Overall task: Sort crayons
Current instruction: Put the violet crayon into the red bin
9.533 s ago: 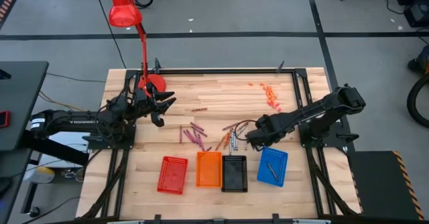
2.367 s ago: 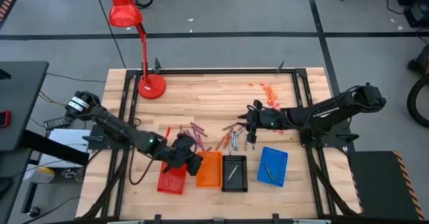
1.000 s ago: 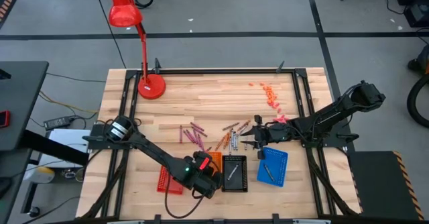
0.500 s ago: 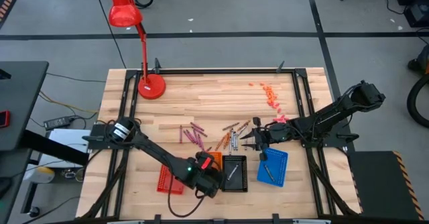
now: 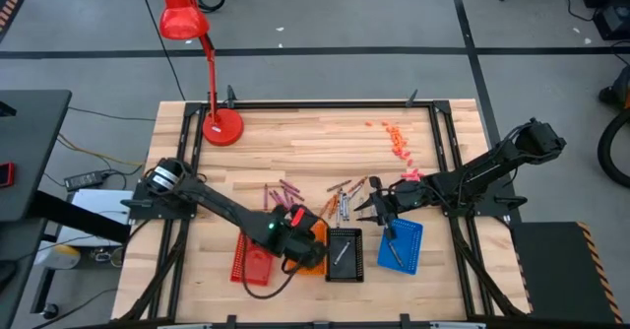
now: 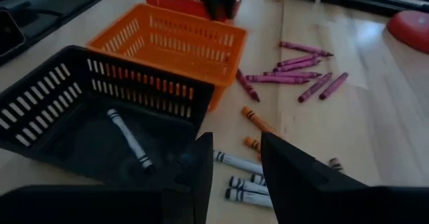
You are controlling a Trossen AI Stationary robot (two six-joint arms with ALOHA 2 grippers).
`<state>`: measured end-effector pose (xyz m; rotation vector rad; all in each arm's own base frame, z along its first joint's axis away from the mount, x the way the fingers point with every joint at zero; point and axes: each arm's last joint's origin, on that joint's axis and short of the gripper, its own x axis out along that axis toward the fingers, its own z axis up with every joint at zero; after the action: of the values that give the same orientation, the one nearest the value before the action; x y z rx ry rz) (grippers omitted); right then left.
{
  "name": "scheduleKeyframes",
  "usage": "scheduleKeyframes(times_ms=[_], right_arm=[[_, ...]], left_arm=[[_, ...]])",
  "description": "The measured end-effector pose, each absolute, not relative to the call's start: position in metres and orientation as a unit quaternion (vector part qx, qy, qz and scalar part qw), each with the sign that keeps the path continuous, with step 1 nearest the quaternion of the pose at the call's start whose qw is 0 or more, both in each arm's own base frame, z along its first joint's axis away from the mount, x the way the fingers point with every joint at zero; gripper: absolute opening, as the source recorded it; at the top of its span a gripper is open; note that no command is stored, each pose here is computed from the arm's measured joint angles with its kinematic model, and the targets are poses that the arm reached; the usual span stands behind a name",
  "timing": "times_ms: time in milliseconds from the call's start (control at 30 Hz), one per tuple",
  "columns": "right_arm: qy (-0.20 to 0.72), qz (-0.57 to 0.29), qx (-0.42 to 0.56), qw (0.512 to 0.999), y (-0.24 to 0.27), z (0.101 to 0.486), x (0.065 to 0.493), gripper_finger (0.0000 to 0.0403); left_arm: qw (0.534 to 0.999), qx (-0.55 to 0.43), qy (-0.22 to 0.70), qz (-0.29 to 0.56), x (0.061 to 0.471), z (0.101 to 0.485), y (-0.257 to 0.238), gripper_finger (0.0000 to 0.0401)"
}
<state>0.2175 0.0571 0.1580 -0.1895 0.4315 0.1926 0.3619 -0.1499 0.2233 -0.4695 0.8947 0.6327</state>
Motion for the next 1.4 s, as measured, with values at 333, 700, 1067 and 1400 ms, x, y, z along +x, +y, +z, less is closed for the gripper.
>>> scheduleKeyframes(times_ms=[333, 700, 1067, 1400], right_arm=[[0.246, 0.093, -0.078, 0.962, 0.054, 0.153, 0.215, 0.0129], [0.267, 0.059, -0.084, 0.958, 0.044, 0.149, 0.215, 0.0127], [0.248, 0.065, -0.098, 0.962, 0.045, 0.152, 0.217, 0.0125], [0.245, 0.081, -0.101, 0.961, 0.052, 0.152, 0.216, 0.0125]], left_arm=[[0.786, -0.054, 0.552, 0.274, 0.358, 0.219, -0.100, 0.0078], [0.724, -0.019, 0.619, 0.305, 0.321, 0.203, -0.080, 0.0078], [0.711, -0.157, 0.559, 0.397, 0.273, 0.189, -0.067, 0.0078], [0.683, -0.259, 0.536, 0.422, 0.272, 0.161, -0.047, 0.0150]])
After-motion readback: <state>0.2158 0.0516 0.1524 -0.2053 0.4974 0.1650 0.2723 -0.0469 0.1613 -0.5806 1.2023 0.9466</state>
